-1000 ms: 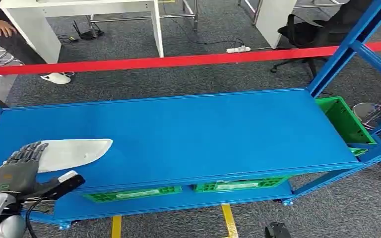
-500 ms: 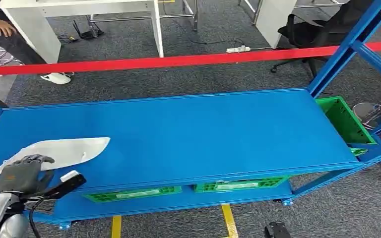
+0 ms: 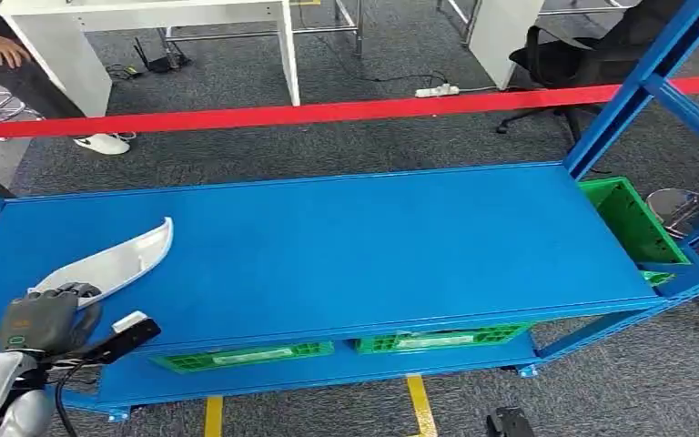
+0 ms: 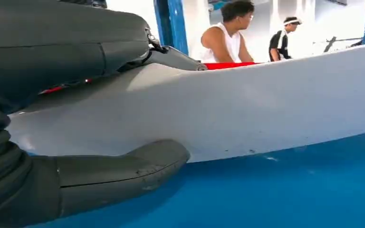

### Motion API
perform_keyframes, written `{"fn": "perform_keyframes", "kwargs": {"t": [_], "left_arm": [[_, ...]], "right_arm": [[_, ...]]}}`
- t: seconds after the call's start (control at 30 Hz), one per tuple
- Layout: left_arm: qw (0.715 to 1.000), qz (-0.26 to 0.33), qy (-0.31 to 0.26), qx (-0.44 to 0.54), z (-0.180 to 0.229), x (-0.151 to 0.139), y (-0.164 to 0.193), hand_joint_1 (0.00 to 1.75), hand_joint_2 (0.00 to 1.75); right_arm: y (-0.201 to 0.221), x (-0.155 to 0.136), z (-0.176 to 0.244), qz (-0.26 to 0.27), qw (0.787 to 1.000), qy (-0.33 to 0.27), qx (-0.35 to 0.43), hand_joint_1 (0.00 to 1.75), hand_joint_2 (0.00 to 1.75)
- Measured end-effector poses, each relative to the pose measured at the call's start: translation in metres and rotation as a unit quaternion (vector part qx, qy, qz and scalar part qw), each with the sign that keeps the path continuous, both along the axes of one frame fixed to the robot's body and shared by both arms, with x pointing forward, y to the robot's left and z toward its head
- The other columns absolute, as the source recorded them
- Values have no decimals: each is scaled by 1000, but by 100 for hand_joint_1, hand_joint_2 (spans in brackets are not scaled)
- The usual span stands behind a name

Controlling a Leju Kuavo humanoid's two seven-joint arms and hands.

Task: Take the parts from the cabinet and place them on the table.

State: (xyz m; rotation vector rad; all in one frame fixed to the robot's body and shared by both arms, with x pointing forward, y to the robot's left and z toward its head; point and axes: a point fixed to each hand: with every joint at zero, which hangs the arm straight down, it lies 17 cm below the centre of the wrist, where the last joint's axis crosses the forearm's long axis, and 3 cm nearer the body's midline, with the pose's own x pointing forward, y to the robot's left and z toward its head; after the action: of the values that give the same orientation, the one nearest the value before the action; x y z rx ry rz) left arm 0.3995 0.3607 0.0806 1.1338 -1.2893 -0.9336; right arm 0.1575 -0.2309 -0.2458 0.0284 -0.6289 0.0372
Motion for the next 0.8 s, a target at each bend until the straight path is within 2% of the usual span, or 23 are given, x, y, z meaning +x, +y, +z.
{"fn": "perform_keyframes", "kwargs": {"t": [0.27,0.5,0.67,0.8], "left_arm": [[999,-26,-31,7,8,-5,-11,175,175],[995,-46,-83,-5,32,-22,-37,175,175],[989,-64,-136,-12,64,-35,-62,175,175],[986,-73,-148,-16,71,-45,-74,175,175]], "right_arm": [[1,1,0,5,1000,-1,-1,0,0],[3,6,5,3,1000,-21,2,0,0],[5,13,11,3,999,-48,7,0,0],[4,11,11,0,999,-50,8,0,0]]}}
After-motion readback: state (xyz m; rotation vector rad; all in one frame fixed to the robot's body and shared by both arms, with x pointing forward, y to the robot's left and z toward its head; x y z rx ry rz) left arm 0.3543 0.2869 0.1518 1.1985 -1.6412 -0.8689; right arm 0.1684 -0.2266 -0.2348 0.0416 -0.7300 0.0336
